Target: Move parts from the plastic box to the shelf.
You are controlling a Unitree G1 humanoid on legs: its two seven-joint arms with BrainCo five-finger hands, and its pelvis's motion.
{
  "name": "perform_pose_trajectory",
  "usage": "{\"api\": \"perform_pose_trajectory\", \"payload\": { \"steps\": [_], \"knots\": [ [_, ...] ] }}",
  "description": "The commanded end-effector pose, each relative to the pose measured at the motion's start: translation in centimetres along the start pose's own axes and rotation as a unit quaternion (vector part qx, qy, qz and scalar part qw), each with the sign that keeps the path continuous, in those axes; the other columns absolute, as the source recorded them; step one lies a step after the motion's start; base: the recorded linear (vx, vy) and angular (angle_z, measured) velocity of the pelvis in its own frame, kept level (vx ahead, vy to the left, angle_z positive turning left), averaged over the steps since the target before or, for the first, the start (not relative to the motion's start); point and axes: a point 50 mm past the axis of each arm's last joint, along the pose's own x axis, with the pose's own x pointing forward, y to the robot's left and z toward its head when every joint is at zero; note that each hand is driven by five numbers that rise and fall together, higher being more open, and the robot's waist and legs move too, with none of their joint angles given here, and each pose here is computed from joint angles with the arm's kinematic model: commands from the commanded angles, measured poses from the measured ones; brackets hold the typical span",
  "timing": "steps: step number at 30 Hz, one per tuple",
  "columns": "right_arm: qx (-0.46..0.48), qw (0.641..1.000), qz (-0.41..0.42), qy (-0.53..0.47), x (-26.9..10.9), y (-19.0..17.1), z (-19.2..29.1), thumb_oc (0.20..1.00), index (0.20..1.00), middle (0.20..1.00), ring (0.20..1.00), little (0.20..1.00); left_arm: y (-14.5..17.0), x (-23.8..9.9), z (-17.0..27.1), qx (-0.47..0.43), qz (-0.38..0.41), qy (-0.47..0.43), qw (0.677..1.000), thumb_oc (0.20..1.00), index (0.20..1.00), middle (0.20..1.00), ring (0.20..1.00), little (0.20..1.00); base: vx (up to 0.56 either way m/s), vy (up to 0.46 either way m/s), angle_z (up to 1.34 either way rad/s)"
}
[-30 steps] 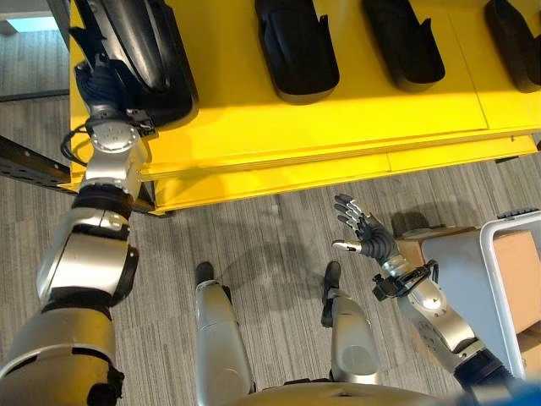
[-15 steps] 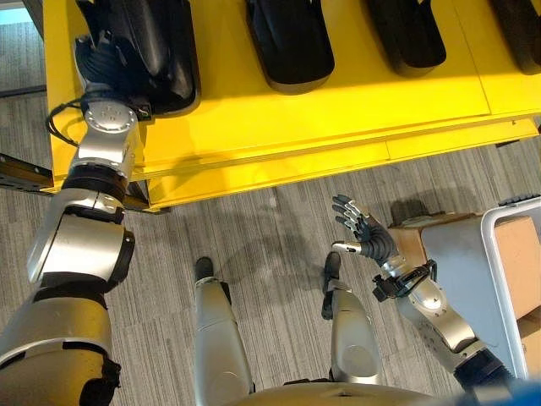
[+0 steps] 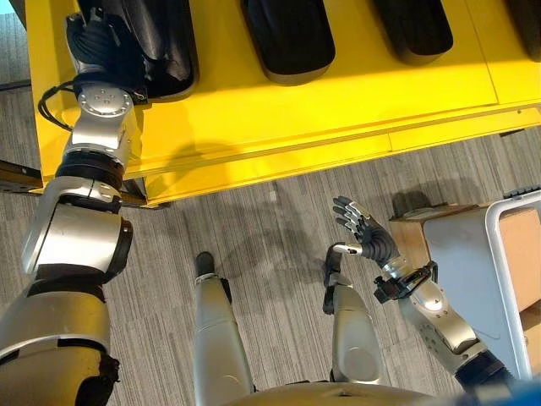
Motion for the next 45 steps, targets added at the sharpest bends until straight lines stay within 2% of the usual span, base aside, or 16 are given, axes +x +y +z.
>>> {"api": "perform_pose_trajectory", "payload": {
  "steps": [1,15,16,17,18,30,35,45],
  "knots": [
    [-0.010,1.000,-0.011,-0.016,-1.2,-1.4,1.0,1.000,1.000,1.000,1.000,1.000,2.1,-0.1,-1.9,-0.102,0.053,0.035,0.993,0.200,0.200,0.200,0.200,0.200,0.00,0.000,0.00],
    [-0.015,1.000,-0.011,-0.013,-1.3,-1.7,1.1,1.000,1.000,1.000,1.000,1.000,2.0,-0.4,-2.7,-0.095,0.040,0.048,0.994,0.200,0.200,0.200,0.200,0.200,0.00,0.000,0.00],
    [-0.014,1.000,-0.012,-0.012,-1.3,-1.7,1.1,1.000,1.000,1.000,1.000,1.000,2.0,-0.3,-2.7,-0.092,0.039,0.047,0.994,0.313,0.313,0.313,0.313,0.313,0.00,0.000,0.00],
    [-0.014,1.000,-0.012,-0.012,-1.3,-1.8,1.1,1.000,1.000,1.000,1.000,1.000,1.9,-0.3,-2.6,-0.090,0.037,0.046,0.994,0.821,0.821,0.821,0.821,0.821,0.00,0.000,0.00],
    [-0.013,1.000,-0.012,-0.011,-1.4,-1.8,1.1,1.000,1.000,1.000,1.000,1.000,2.0,-0.3,-2.6,-0.085,0.034,0.047,0.995,1.000,1.000,1.000,1.000,1.000,0.00,0.000,0.00],
    [-0.014,1.000,-0.010,-0.007,-1.5,-2.0,1.0,1.000,1.000,1.000,1.000,1.000,2.8,-0.1,-2.9,-0.076,0.034,0.054,0.995,1.000,1.000,1.000,1.000,1.000,0.00,0.000,0.00],
    [-0.012,1.000,-0.006,-0.007,-1.2,-1.8,1.0,1.000,1.000,1.000,1.000,1.000,3.1,-0.6,-4.3,-0.126,0.048,0.080,0.988,1.000,1.000,1.000,1.000,1.000,0.00,-0.001,-0.03],
    [-0.023,1.000,-0.014,-0.017,-0.7,-2.1,1.5,1.000,1.000,1.000,1.000,1.000,5.2,-2.4,-7.8,-0.146,0.065,0.109,0.981,1.000,1.000,1.000,1.000,1.000,0.01,-0.004,-0.01]
  ]
}}
